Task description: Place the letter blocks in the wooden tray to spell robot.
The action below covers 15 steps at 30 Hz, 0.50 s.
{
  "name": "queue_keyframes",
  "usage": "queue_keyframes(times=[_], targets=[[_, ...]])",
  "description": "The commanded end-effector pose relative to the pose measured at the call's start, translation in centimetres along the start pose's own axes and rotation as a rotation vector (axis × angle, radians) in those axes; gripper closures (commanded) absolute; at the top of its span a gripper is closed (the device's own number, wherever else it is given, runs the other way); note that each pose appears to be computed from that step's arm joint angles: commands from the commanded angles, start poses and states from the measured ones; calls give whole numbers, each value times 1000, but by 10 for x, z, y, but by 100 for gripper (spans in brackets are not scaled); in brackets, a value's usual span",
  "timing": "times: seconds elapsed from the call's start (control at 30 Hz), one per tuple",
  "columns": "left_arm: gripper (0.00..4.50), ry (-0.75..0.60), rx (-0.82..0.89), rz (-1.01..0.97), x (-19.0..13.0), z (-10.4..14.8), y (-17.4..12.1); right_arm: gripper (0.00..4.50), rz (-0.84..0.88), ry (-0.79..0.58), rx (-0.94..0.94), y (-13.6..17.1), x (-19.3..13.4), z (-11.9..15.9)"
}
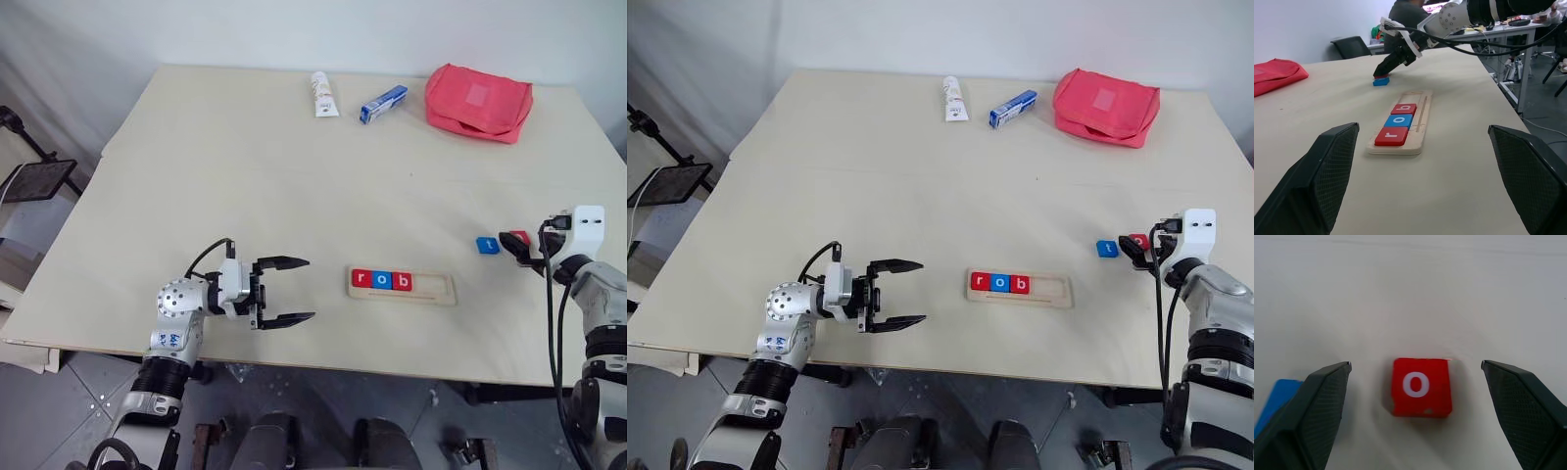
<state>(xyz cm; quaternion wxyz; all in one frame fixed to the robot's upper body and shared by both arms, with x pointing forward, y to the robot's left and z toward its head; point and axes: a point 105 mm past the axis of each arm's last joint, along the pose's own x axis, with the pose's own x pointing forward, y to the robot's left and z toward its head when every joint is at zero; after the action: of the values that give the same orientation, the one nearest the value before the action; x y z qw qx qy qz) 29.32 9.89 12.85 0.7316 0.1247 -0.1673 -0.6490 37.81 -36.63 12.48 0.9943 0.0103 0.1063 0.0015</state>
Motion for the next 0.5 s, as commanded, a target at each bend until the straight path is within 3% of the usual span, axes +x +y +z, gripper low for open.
queue_keyframes(times=[0.03, 0.17, 0.2, 0.27, 0.5], targets=[[0, -12, 27, 11, -1, 8, 0, 3, -27, -18, -16, -6, 0, 6], [0, -11, 25, 16, 0, 8, 0, 3, -41, 7, -18, -8, 1, 3], [0, -11, 25, 17, 0, 8, 0, 21, -39, 18, -18, -8, 1, 2], [0, -13, 25, 17, 1, 8, 0, 66, -36, 21, -23, -7, 1, 0], [0, -18, 23, 13, 4, 9, 1, 300, -32, 30, -42, -4, 2, -3]])
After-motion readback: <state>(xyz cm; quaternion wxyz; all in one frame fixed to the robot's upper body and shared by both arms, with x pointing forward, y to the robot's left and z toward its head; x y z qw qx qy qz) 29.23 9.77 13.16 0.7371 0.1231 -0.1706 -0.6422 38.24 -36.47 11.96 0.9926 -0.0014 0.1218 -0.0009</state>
